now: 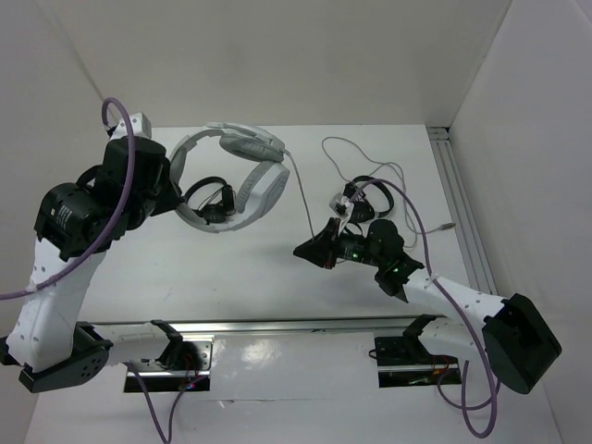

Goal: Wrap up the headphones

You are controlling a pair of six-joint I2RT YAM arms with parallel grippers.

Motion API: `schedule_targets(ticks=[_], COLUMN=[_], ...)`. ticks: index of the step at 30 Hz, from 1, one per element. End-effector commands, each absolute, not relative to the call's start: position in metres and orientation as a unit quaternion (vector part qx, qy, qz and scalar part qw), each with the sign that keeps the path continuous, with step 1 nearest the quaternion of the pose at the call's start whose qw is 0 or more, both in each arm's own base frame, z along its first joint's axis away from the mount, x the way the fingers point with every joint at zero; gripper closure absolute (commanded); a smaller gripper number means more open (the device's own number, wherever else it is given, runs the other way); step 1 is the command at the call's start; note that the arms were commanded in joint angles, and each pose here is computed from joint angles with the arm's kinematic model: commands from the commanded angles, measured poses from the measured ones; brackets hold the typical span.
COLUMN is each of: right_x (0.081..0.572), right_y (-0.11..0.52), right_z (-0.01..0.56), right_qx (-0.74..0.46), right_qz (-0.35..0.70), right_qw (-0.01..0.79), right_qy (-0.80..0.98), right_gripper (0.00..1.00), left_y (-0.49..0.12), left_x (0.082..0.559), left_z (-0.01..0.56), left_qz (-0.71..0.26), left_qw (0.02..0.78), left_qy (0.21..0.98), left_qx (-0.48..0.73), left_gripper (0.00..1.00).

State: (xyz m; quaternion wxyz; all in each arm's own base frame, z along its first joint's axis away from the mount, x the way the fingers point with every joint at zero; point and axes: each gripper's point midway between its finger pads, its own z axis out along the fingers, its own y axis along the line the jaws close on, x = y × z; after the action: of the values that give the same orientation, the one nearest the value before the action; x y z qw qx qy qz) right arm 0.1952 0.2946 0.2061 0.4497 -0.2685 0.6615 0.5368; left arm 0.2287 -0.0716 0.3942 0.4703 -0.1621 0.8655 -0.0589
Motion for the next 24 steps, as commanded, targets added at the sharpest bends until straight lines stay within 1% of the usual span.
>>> schedule_targets(ticks=[1,4,6,7,8,9,10,11,12,14,15,17,18,19,21,22,24], right_x=[0.211,0.214,0.229,0.221,0.236,0.227,0.229,0.228,0.239,0.228,0.232,0.219,0.219,0.216,0.205,0.206,0.205], right_y=[0.295,0.295,0.288,0.287,0.277,0.279,0.273,0.262,0.246,0.242,0.234,0.244,0.234,0.233,0.239,0.238,0.235], right_z=[0.215,0.215,0.21,0.203,0.213,0.22,0.222,0.21,0.229,0.227,0.247,0.249,0.262,0.265,0.263,0.279,0.282], right_qx=[-0.255,-0.249,-0.214,-0.214,-0.176,-0.172,-0.156,-0.144,-0.098,-0.1,-0.072,-0.091,-0.078,-0.079,-0.113,-0.106,-0.12], right_qz=[0.509,0.482,0.425,0.402,0.357,0.344,0.316,0.273,0.23,0.184,0.157,0.124,0.079,0.059,0.016,0.002,-0.039], right_qw=[0.502,0.514,0.528,0.519,0.55,0.555,0.563,0.556,0.586,0.583,0.605,0.608,0.622,0.626,0.626,0.637,0.642], right_qy=[0.651,0.665,0.703,0.724,0.734,0.738,0.747,0.772,0.771,0.785,0.777,0.779,0.775,0.773,0.771,0.763,0.756], right_gripper=[0.87,0.87,0.89,0.9,0.9,0.92,0.97,0.98,1.0,1.0,1.0,1.0,1.0,1.0,1.0,1.0,1.0], left_y=[-0.077,-0.063,-0.047,-0.036,-0.033,-0.028,-0.02,-0.02,-0.019,-0.02,-0.027,-0.03,-0.031,-0.041,-0.048,-0.057,-0.071], left_x=[0.245,0.254,0.257,0.262,0.265,0.264,0.265,0.269,0.271,0.277,0.282,0.284,0.288,0.291,0.294,0.294,0.296], left_z=[0.428,0.412,0.407,0.399,0.393,0.388,0.38,0.373,0.368,0.357,0.347,0.333,0.329,0.315,0.301,0.297,0.284], left_qz=[-0.104,-0.053,-0.008,0.03,0.052,0.07,0.107,0.122,0.138,0.164,0.184,0.221,0.233,0.248,0.272,0.278,0.28], left_qw=[0.523,0.521,0.531,0.531,0.526,0.521,0.518,0.512,0.507,0.494,0.484,0.465,0.462,0.444,0.432,0.429,0.416], left_qy=[0.824,0.825,0.814,0.808,0.809,0.809,0.807,0.808,0.812,0.82,0.828,0.837,0.836,0.846,0.85,0.853,0.862], left_qx=[-0.193,-0.213,-0.237,-0.252,-0.255,-0.264,-0.264,-0.264,-0.255,-0.238,-0.215,-0.185,-0.182,-0.157,-0.129,-0.104,-0.073], left_gripper=[1.0,1.0,1.0,1.0,1.0,1.0,1.0,1.0,1.0,1.0,1.0,1.0,1.0,1.0,1.0,1.0,1.0])
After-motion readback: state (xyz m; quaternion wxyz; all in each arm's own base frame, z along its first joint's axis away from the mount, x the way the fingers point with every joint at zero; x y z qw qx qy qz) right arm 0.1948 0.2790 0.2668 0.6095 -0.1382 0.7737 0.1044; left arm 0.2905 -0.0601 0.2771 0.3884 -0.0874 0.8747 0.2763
